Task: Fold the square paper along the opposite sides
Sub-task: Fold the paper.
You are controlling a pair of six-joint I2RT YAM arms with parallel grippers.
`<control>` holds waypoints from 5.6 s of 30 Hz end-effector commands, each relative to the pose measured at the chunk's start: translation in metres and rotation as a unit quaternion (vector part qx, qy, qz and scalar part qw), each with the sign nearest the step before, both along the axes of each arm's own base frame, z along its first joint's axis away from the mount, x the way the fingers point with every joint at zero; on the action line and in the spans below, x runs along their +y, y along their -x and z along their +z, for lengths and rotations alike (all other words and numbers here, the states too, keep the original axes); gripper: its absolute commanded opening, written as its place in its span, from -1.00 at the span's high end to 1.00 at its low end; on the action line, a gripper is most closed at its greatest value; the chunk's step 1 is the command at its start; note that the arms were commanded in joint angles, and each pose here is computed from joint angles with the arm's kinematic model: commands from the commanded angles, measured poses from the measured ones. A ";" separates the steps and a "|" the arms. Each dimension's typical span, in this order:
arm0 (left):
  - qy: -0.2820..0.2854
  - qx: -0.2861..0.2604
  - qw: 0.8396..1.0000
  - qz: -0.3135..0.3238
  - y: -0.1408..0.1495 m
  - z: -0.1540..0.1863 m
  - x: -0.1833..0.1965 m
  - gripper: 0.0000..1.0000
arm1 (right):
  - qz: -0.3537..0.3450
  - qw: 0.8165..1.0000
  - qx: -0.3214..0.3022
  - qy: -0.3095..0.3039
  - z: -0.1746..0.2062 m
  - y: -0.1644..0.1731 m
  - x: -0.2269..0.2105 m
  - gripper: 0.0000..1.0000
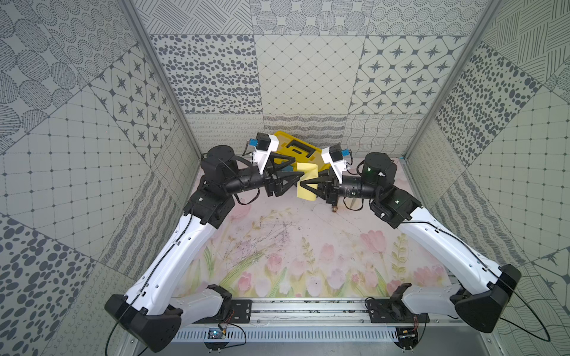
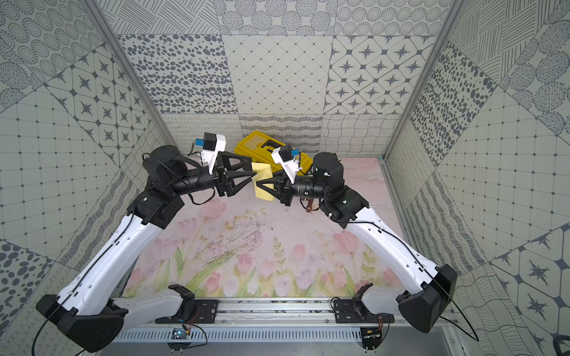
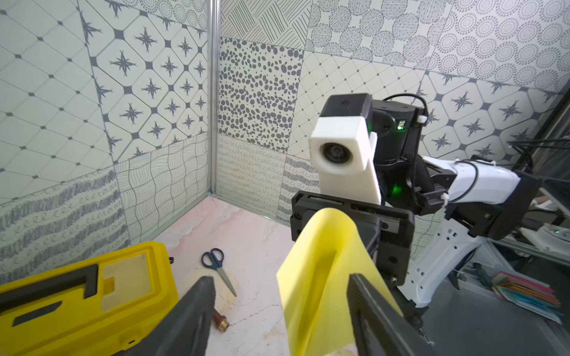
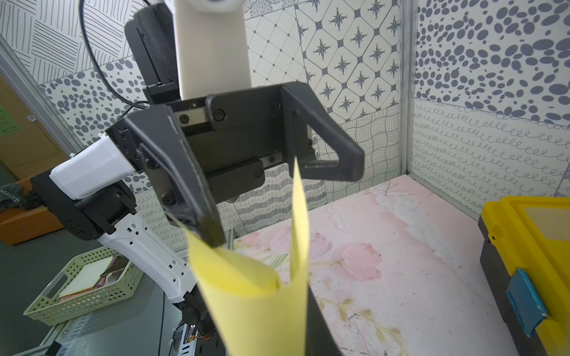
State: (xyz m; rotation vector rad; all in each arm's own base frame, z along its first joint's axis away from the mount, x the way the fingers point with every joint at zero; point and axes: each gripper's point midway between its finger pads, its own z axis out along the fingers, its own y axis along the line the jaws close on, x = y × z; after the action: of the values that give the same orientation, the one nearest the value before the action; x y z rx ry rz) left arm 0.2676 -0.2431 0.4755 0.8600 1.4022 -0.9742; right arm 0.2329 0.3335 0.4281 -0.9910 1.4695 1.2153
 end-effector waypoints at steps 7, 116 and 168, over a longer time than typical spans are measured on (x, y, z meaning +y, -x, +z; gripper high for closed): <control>-0.012 -0.077 0.990 0.120 -0.001 0.013 0.035 -0.76 | 0.000 1.000 -0.016 -0.013 0.007 0.006 -0.003 0.67; 0.028 0.001 0.994 -0.102 0.034 -0.016 -0.009 0.72 | 0.088 0.996 -0.021 -0.006 0.005 0.028 0.011 0.49; 0.013 0.011 0.995 -0.099 0.032 -0.032 -0.010 1.00 | -0.051 0.996 -0.065 -0.013 0.031 0.008 -0.014 0.62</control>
State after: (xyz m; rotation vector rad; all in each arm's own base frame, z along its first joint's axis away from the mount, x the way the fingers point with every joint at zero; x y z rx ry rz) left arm 0.2391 -0.2524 0.4392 0.9575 1.3765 -1.1555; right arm 0.2276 0.3220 0.4415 -0.9648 1.4480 1.0893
